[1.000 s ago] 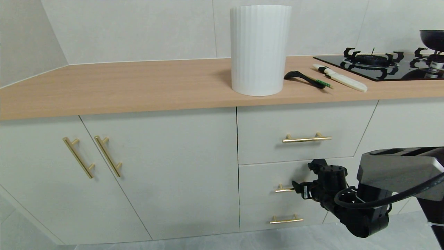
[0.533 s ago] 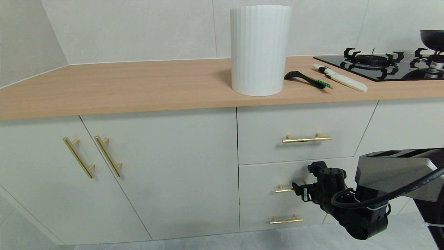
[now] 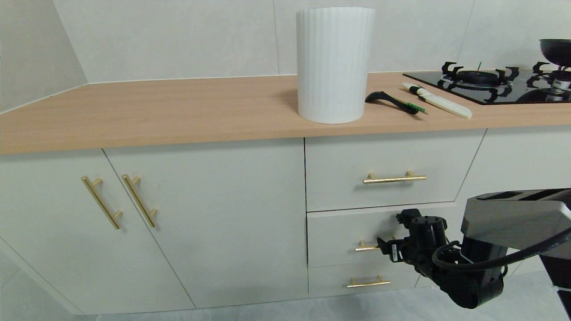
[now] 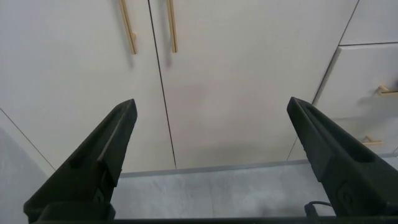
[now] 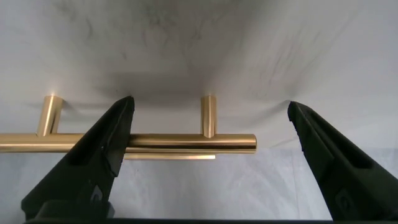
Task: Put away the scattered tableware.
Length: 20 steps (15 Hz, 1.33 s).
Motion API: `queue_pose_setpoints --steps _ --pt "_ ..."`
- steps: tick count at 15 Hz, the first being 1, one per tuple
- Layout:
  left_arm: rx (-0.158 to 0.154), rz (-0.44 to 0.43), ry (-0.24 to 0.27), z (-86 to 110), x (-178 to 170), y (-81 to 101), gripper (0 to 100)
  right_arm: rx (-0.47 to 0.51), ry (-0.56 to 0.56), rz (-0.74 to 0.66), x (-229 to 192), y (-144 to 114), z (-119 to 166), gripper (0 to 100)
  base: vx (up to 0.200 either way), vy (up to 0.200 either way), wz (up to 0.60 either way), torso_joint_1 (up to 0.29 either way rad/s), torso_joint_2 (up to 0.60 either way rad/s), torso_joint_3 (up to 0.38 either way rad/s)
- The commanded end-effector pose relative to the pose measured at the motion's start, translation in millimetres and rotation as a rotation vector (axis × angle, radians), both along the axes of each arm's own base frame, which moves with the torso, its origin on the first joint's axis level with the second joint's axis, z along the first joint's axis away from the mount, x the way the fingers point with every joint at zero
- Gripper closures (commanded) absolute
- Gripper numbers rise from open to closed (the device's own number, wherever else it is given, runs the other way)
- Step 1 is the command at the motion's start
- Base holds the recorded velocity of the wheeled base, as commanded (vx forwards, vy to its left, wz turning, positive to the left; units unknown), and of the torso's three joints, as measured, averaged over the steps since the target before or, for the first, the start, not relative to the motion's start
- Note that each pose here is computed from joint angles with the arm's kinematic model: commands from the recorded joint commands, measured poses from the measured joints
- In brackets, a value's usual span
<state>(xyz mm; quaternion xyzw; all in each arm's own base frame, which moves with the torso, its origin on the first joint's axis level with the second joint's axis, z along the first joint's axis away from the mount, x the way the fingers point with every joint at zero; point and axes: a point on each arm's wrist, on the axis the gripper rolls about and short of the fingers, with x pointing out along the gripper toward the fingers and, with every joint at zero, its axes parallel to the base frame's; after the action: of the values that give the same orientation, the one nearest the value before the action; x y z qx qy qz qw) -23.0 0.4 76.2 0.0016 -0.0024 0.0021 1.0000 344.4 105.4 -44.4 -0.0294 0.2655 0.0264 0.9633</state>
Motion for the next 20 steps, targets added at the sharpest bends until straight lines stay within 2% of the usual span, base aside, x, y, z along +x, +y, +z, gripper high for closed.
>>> queue_pose_setpoints --steps 1,4,5,9,12,15,17,20 --pt "0.0 0.0 0.002 -0.4 0 0.0 0 -0.001 0.003 0.003 -3 -1 6 0 0.0 0.0 0.0 0.0 0.0 0.0" --pt "0.0 0.0 0.0 0.0 0 0.0 0 -0.011 0.052 0.013 -13 -4 15 0 0.0 0.0 0.0 0.0 0.0 0.0" --pt "0.0 0.0 0.0 0.0 0 0.0 0 0.004 0.102 0.059 -25 -7 31 0 0.0 0.0 0.0 0.0 0.0 0.0" --pt "0.0 0.0 0.0 0.0 0 0.0 0 0.063 0.186 0.175 -55 -13 87 0 0.0 0.0 0.0 0.0 0.0 0.0" --pt "0.0 0.0 0.0 0.0 0 0.0 0 0.098 0.118 0.215 -67 -14 123 0 0.0 0.0 0.0 0.0 0.0 0.0" --pt "0.0 0.0 0.0 0.0 0 0.0 0 0.114 0.023 0.219 -67 -10 137 0 0.0 0.0 0.0 0.0 0.0 0.0" --pt "0.0 0.0 0.0 0.0 0 0.0 0 0.132 -0.04 0.222 -63 -8 137 0 0.0 0.0 0.0 0.0 0.0 0.0" --pt "0.0 0.0 0.002 -0.4 0 0.0 0 0.116 -0.085 0.182 -53 -5 121 0 0.0 0.0 0.0 0.0 0.0 0.0"
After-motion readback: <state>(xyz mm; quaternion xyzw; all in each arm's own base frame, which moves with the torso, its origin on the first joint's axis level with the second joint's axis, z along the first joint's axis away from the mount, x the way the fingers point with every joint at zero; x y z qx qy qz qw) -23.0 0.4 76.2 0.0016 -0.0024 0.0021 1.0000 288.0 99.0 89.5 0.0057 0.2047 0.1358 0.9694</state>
